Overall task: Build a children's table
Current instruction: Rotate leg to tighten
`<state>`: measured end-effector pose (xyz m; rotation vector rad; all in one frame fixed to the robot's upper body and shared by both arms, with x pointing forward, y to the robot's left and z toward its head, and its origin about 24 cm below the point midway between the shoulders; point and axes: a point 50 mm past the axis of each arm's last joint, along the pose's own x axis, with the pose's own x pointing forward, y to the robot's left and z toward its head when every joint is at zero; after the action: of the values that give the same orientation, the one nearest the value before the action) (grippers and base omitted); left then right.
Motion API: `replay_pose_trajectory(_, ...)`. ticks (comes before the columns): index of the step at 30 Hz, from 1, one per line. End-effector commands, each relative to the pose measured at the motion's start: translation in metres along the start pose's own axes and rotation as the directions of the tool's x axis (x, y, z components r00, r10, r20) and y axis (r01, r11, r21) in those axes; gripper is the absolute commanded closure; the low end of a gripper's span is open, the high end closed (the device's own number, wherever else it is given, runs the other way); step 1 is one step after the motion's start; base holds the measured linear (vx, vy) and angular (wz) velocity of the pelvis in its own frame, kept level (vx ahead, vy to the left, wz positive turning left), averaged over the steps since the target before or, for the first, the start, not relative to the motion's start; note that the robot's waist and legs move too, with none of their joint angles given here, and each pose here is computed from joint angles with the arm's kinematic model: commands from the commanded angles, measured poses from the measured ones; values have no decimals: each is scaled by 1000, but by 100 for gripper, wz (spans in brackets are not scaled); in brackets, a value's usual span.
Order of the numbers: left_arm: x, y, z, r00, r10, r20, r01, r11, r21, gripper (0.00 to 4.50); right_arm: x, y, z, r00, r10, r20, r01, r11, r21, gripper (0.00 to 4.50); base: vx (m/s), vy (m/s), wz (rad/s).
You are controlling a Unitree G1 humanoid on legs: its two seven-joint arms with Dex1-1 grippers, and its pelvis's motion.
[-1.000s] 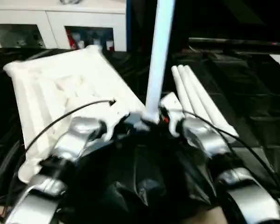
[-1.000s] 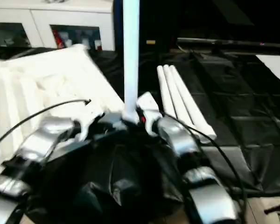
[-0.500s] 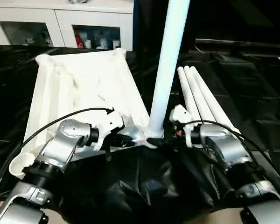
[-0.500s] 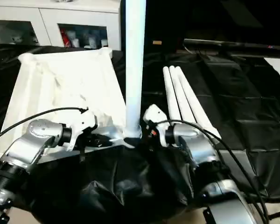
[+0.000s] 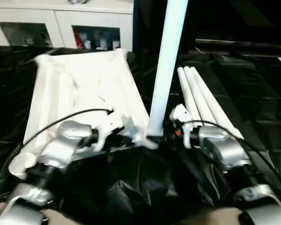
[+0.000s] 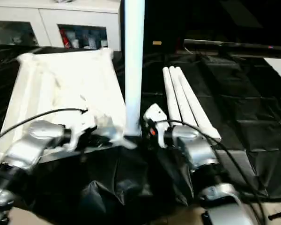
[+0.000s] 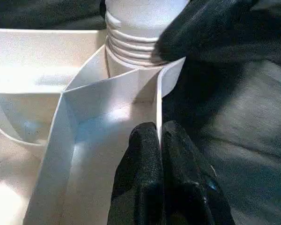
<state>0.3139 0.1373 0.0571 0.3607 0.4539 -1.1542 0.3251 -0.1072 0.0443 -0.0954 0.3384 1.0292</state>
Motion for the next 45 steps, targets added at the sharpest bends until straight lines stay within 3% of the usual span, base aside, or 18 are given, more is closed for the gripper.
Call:
replay_pose_trajectory(1,10,7,30,992,75,106,-76,997,13,450,20,9,-9,998,-55,-43,57,998,42,175,0,0,0)
replay_pose_trajectory(3,25,15,41,975,202,94,-197,978,-60,450,40,5,-9,957,-284,-63,291,943,163,175,0,0,0)
replay_pose_trajectory(6,35,18,49,957,272,99,-262,960,-103,450,52,8,-6,936,-346,-67,352,911,216,175,0,0,0)
replay_pose_trajectory(12,48,16,63,947,290,140,-285,957,-55,450,77,30,11,964,-268,-7,266,955,133,175,0,0,0)
replay_pose_trajectory(13,49,15,63,947,289,140,-284,957,-55,450,79,31,13,964,-268,-2,266,955,129,119,0,0,0)
replay_pose_trajectory(19,46,11,58,961,237,142,-236,971,-29,450,78,30,17,980,-197,19,193,972,137,62,0,0,0)
replay_pose_trajectory(21,37,10,48,973,187,134,-187,982,-12,450,66,22,14,989,-145,10,144,989,44,56,0,0,0)
replay_pose_trajectory(24,35,10,46,976,177,130,-177,984,-13,450,63,20,13,991,-131,8,131,991,29,56,0,0,0)
replay_pose_trajectory(33,6,-4,26,993,-69,100,63,996,62,450,15,-3,9,1000,-12,12,13,998,-58,56,0,0,0)
replay_pose_trajectory(43,-8,-14,16,980,-188,69,185,981,55,450,-15,2,6,986,168,13,-166,984,-66,56,0,0,0)
replay_pose_trajectory(45,-10,-18,15,971,-228,67,225,973,52,450,-18,5,6,977,214,16,-213,976,-55,80,0,0,0)
